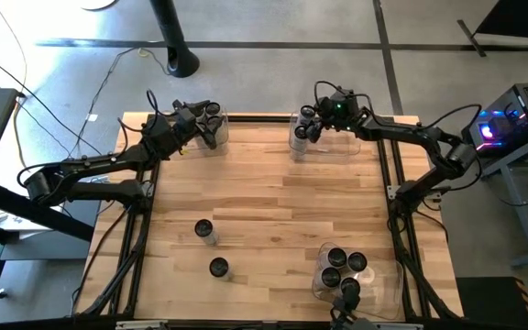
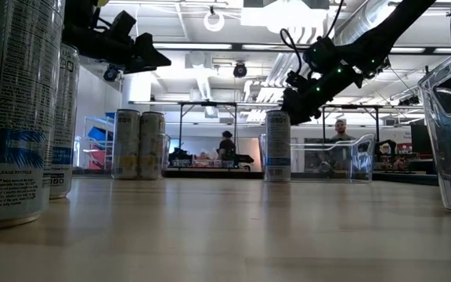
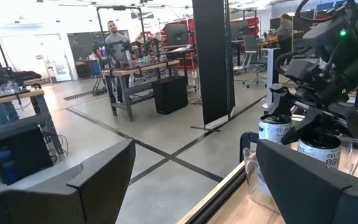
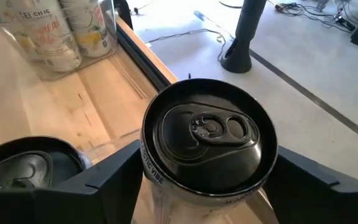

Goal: Sort soda cans
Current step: Adjust the white-blue soda can into the top right transparent bin, then put the white-blue soda can into the top right transparent bin

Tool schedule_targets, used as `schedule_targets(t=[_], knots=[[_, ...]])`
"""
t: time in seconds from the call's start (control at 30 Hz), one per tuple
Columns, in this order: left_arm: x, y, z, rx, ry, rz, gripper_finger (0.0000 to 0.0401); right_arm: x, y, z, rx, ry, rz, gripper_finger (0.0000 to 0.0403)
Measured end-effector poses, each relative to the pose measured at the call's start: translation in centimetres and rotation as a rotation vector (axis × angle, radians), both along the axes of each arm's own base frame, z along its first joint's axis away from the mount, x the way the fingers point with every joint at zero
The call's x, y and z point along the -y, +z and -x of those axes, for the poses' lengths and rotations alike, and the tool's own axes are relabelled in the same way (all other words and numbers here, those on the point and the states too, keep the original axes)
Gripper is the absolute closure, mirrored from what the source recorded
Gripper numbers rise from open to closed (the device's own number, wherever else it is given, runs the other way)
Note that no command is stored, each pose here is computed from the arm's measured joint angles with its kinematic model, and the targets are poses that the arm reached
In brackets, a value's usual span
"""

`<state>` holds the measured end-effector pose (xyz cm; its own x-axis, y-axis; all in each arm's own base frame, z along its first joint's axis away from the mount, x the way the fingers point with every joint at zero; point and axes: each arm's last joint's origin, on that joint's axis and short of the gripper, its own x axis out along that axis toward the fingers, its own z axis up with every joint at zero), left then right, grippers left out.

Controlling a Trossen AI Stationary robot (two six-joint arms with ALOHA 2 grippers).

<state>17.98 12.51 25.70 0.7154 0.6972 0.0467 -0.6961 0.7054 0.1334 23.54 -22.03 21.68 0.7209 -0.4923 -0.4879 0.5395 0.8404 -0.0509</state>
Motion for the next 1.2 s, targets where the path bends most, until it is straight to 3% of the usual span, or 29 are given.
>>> schedule_targets(t=[0.17,0.4,0.73,0.87,1.03,1.1,1.2], knots=[[0.0,0.0,0.0,0.000,0.000,0.000,0.0071,0.0,0.3,-0.1,0.023,0.019,0.007,0.0082],[0.0,0.0,0.0,0.000,0.000,0.001,0.0071,0.2,0.9,-0.3,0.034,0.017,0.014,0.0077],[0.3,-0.2,-0.2,-0.025,-0.128,0.012,0.0071,0.1,6.9,-0.1,0.111,0.001,0.145,0.0076],[0.5,-0.3,-0.1,-0.041,-0.160,0.018,0.0071,-1.0,8.7,0.5,0.131,-0.011,0.192,0.0077],[0.8,0.3,0.1,-0.055,-0.212,-0.048,0.0071,-3.2,9.9,-0.1,0.162,0.040,0.203,0.0077],[0.9,1.0,0.2,-0.057,-0.213,-0.076,0.0071,-3.7,10.2,-0.6,0.160,0.001,0.258,0.0077],[1.3,2.3,0.7,-0.064,-0.221,-0.063,0.0071,-4.0,11.3,-1.0,0.204,-0.195,0.376,0.0077]])
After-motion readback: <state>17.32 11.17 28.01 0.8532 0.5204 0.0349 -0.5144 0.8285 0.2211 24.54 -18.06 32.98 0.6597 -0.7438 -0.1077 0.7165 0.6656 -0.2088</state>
